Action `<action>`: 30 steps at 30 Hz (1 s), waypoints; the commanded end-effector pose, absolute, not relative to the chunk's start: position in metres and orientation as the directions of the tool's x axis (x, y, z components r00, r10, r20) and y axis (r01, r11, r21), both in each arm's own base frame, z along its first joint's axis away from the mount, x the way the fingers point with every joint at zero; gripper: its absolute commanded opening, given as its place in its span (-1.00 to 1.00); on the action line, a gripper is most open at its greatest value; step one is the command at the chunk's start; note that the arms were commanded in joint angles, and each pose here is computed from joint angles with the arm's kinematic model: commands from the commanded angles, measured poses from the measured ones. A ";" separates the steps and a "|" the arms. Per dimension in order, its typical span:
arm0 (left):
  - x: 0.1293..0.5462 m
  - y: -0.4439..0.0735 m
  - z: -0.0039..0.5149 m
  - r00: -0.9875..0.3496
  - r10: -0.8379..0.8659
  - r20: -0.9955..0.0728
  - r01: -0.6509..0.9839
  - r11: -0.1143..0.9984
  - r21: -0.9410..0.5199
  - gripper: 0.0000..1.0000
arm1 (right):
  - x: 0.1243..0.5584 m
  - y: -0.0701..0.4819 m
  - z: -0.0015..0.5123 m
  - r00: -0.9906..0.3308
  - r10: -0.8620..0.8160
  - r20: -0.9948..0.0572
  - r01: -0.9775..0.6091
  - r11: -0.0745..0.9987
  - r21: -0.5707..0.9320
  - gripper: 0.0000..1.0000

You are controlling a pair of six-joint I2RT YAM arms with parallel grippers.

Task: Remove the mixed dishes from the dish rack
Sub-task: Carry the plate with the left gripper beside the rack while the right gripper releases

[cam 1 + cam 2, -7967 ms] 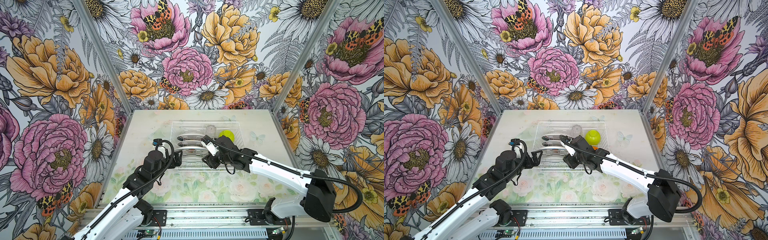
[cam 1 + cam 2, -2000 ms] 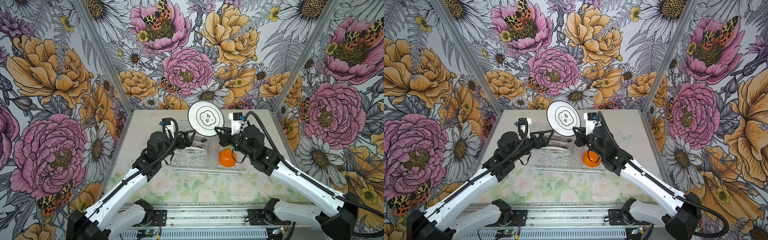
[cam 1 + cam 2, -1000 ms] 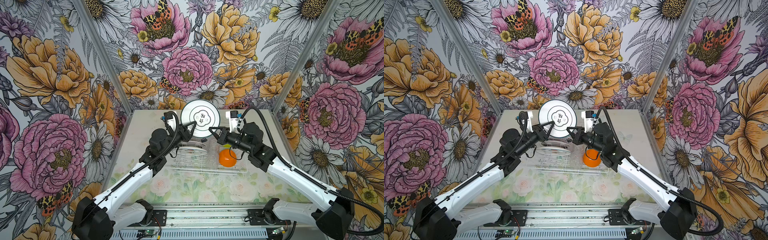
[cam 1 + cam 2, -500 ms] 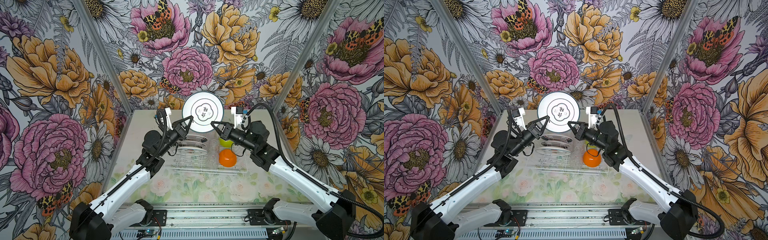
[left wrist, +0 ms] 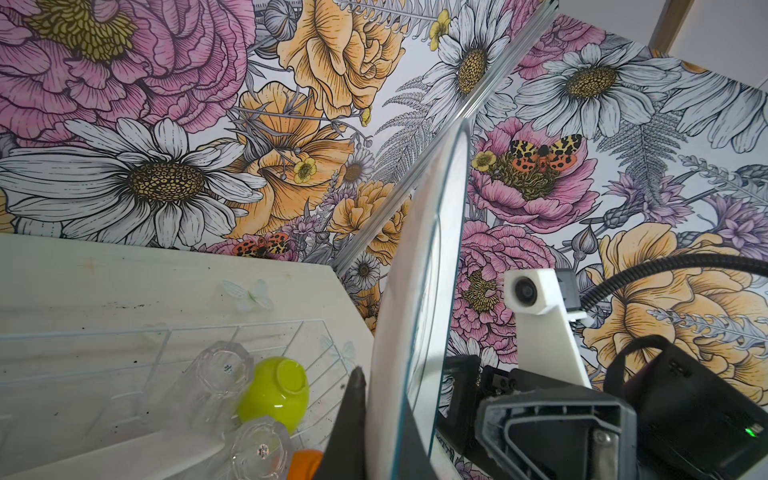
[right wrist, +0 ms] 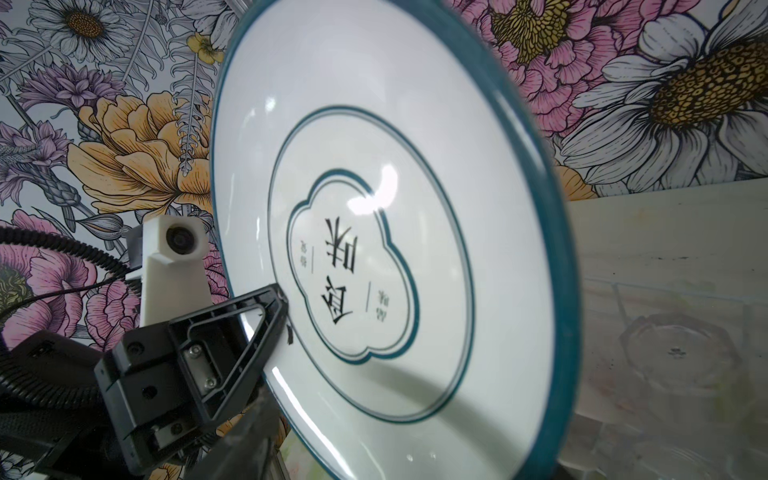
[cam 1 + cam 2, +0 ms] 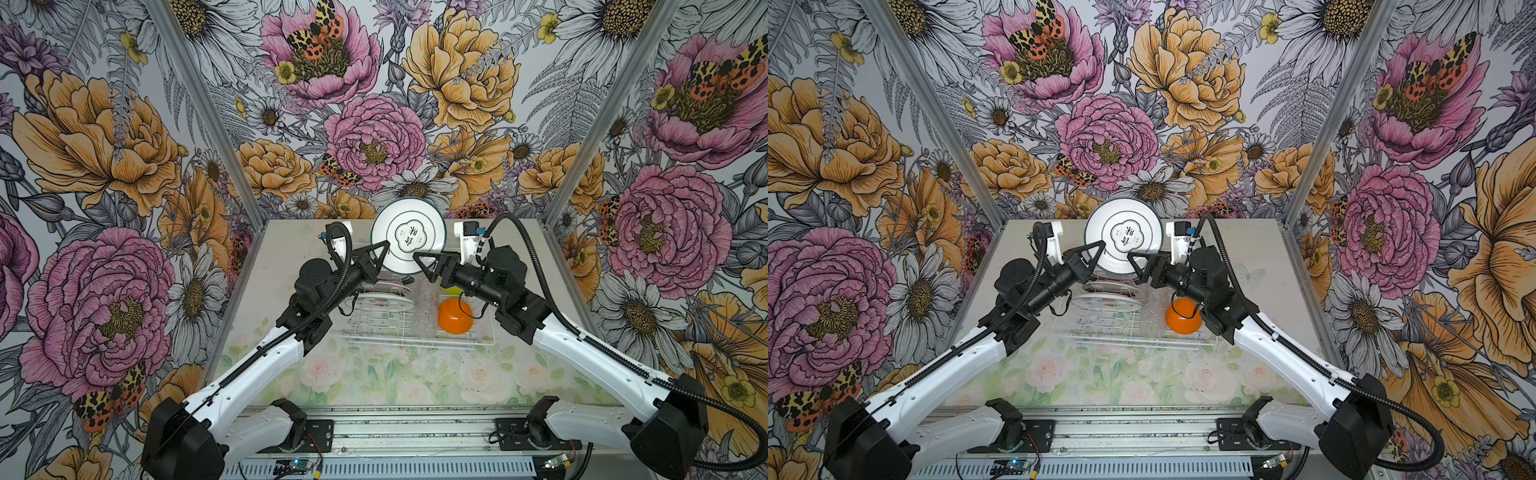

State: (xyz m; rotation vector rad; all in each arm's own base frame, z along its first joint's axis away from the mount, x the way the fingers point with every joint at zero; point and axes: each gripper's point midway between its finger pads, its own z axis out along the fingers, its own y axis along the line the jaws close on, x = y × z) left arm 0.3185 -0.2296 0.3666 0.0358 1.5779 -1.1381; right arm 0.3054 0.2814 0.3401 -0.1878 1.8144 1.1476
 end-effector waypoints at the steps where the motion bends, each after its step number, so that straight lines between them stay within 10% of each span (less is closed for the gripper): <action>1: 0.329 -0.207 0.371 -0.295 -0.548 -0.783 0.526 0.591 -0.612 -1.00 | 0.303 0.269 0.349 -0.483 0.331 -0.811 -0.563 0.592 0.576 0.62; 30: 0.350 -0.016 0.337 0.016 -0.711 -0.703 0.074 0.702 -0.708 -1.00 | 0.295 0.245 0.308 -0.468 0.213 -0.858 -0.543 0.696 0.470 0.71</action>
